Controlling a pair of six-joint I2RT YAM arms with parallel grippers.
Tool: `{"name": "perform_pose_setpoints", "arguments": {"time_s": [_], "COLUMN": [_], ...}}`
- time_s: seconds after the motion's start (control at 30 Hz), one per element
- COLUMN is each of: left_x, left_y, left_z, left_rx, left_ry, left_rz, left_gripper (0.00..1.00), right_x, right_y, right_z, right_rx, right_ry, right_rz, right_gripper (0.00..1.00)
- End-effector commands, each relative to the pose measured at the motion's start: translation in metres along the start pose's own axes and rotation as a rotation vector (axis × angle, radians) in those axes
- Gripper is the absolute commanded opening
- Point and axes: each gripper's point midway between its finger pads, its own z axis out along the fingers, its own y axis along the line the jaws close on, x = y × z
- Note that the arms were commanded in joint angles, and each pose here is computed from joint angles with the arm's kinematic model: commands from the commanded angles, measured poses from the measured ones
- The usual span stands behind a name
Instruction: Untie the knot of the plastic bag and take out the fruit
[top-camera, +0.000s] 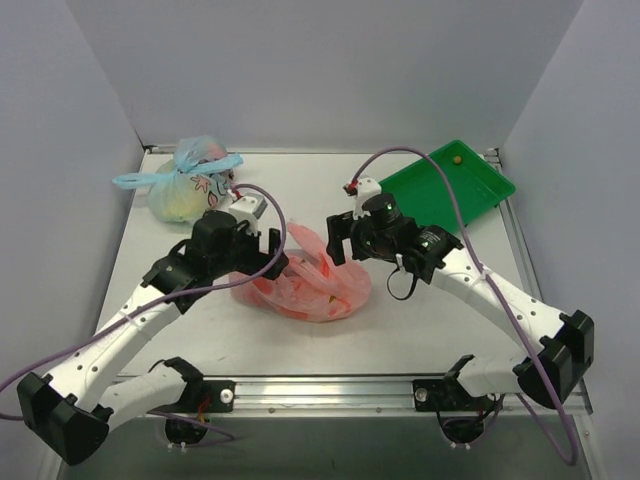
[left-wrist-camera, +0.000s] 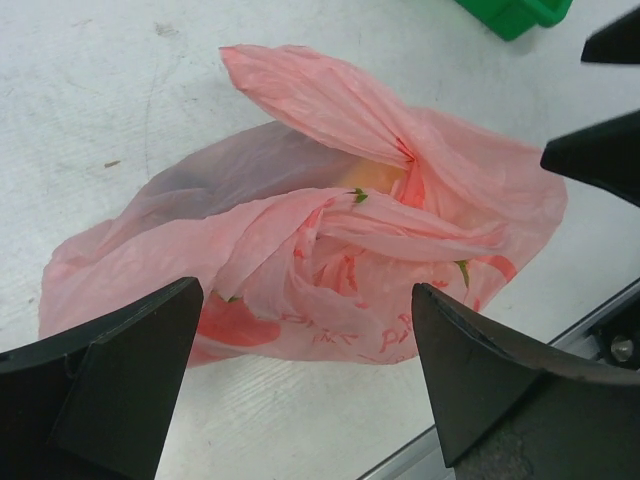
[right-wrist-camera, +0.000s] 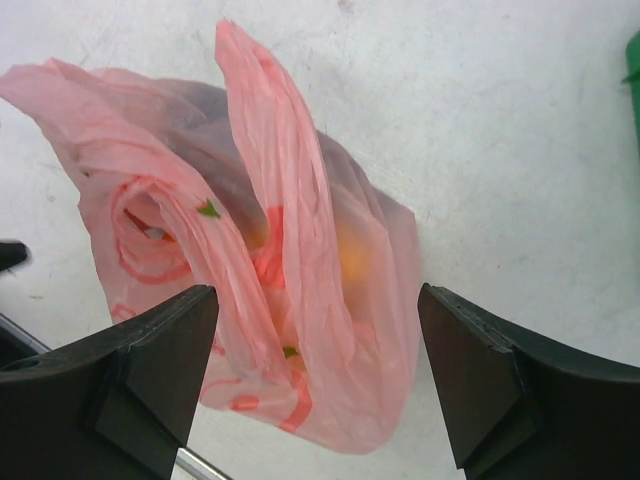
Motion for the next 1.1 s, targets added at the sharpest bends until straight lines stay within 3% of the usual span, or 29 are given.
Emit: {"name": "perform_pose_setpoints", "arguments": {"time_s": [0.0, 0.27, 0.37, 0.4, 0.5, 0.53, 0.6, 0.63, 0.67, 0.77, 0.87, 1.07], "left_x": [0.007, 0.056, 0.071, 0.073, 0.081, 0.083, 0.088, 0.088, 0.082, 0.067, 0.039, -0.025], "left_y": [0.011, 0.024, 0.04, 0.043, 0.057, 0.065, 0.073, 0.077, 0.087, 0.102, 0.113, 0.103], "left_z": [0.016, 0.05, 0.053, 0.052, 0.049, 0.048, 0.047, 0.046, 0.046, 0.044, 0.042, 0.067], "left_rx": [-0.115, -0.241, -0.327, -0.344, -0.408, -0.43, -0.446, -0.451, -0.468, -0.436, -0.377, -0.127], "left_ry": [0.059, 0.179, 0.178, 0.171, 0.142, 0.137, 0.122, 0.112, 0.074, -0.013, -0.117, -0.153], "left_rz": [0.12, 0.101, 0.042, 0.028, -0.042, -0.071, -0.145, -0.174, -0.237, -0.37, -0.491, -0.618], "left_gripper": [0.97, 0.98, 0.95, 0.93, 0.74, 0.58, 0.43, 0.35, 0.21, 0.03, 0.0, 0.0], "right_x": [-0.013, 0.006, 0.017, 0.02, 0.027, 0.021, 0.035, 0.029, 0.043, 0.035, 0.04, 0.037], "right_y": [0.001, 0.021, 0.018, 0.014, 0.005, 0.002, -0.01, -0.014, -0.021, -0.033, -0.054, -0.064], "right_z": [0.015, 0.078, 0.086, 0.086, 0.076, 0.068, 0.062, 0.052, 0.05, 0.032, 0.019, 0.0], "right_rx": [-0.014, -0.115, -0.103, -0.087, -0.065, -0.054, -0.017, 0.006, 0.027, 0.069, 0.154, 0.157], "right_ry": [0.043, 0.172, 0.193, 0.194, 0.187, 0.158, 0.161, 0.112, 0.121, 0.008, -0.095, -0.27], "right_rz": [-0.054, 0.004, 0.013, 0.01, 0.007, 0.007, 0.018, 0.021, 0.036, 0.072, 0.137, 0.205], "right_gripper": [0.84, 0.8, 0.6, 0.42, 0.16, 0.1, 0.0, 0.0, 0.0, 0.0, 0.0, 0.0]}}
